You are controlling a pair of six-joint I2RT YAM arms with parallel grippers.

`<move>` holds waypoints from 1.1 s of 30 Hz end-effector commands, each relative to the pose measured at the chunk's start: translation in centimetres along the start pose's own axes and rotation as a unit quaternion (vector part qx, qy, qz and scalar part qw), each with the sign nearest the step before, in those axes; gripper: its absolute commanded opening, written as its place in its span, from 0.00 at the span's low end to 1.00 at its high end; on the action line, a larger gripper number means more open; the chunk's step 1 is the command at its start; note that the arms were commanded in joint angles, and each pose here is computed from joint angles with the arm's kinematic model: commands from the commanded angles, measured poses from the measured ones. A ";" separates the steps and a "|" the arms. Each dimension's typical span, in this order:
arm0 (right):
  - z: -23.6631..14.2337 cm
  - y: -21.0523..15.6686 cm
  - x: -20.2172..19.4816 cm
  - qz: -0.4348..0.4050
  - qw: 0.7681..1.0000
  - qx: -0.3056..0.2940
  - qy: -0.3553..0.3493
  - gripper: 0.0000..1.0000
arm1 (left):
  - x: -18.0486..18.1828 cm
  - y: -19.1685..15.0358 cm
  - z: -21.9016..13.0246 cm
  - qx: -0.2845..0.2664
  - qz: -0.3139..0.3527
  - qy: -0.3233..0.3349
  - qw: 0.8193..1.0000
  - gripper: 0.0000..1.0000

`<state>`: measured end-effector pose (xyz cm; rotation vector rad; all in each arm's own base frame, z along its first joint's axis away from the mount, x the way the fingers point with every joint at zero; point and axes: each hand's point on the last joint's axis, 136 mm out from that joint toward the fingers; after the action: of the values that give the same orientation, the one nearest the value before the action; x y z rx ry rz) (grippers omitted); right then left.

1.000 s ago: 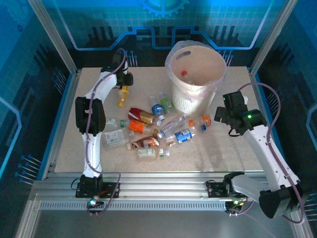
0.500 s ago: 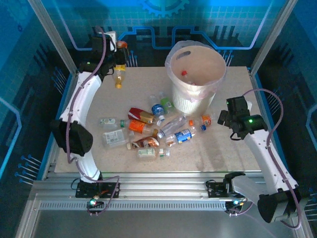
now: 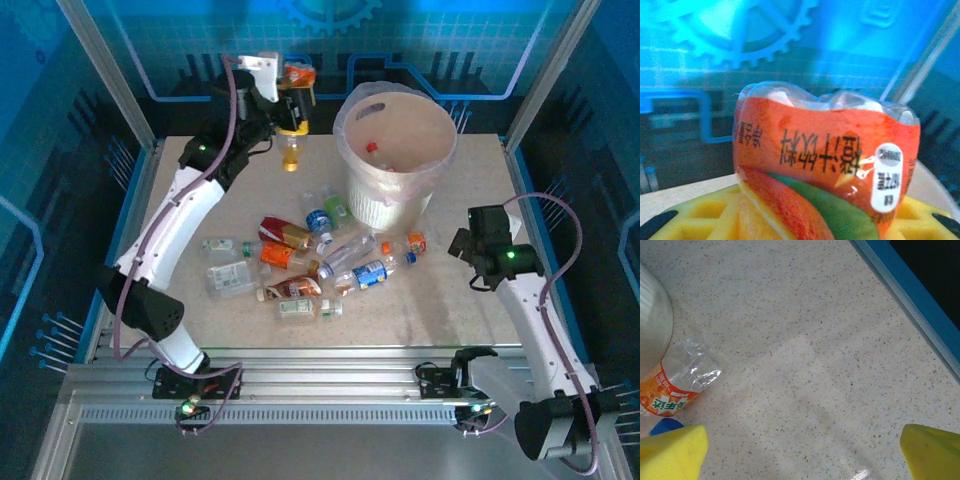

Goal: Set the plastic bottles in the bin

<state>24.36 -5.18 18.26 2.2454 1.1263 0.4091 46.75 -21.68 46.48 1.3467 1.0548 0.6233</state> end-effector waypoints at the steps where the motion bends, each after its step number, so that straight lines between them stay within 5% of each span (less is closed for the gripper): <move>1: -0.1 0.5 -0.1 0.026 1.000 -0.011 0.007 1.00 | -4.7 4.5 -0.6 -0.091 -0.018 -0.082 0.992 0.33; 8: 0.0 -0.1 0.2 0.030 0.999 0.004 0.015 1.00 | -9.8 5.7 2.5 -0.133 -0.052 -0.168 0.975 0.33; 18: 0.2 -0.8 0.3 0.035 0.999 0.018 0.019 1.00 | -13.0 3.2 8.3 -0.142 -0.096 -0.245 0.954 0.34; 33: 0.4 -1.3 0.0 0.036 0.999 0.019 0.016 1.00 | -15.9 -8.1 15.8 -0.031 -0.090 -0.269 0.959 0.38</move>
<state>24.14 -4.44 17.34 2.3112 1.1099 0.4552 52.50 -43.08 41.74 1.2087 0.7310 0.1522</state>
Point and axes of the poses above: each hand's point on the last joint's axis, 136 mm out from that joint toward the fingers, its own z axis out along the fingers, its own x axis along the line the jaws close on, y = z × x, and after that the axes turned 3 degrees about z, right-handed
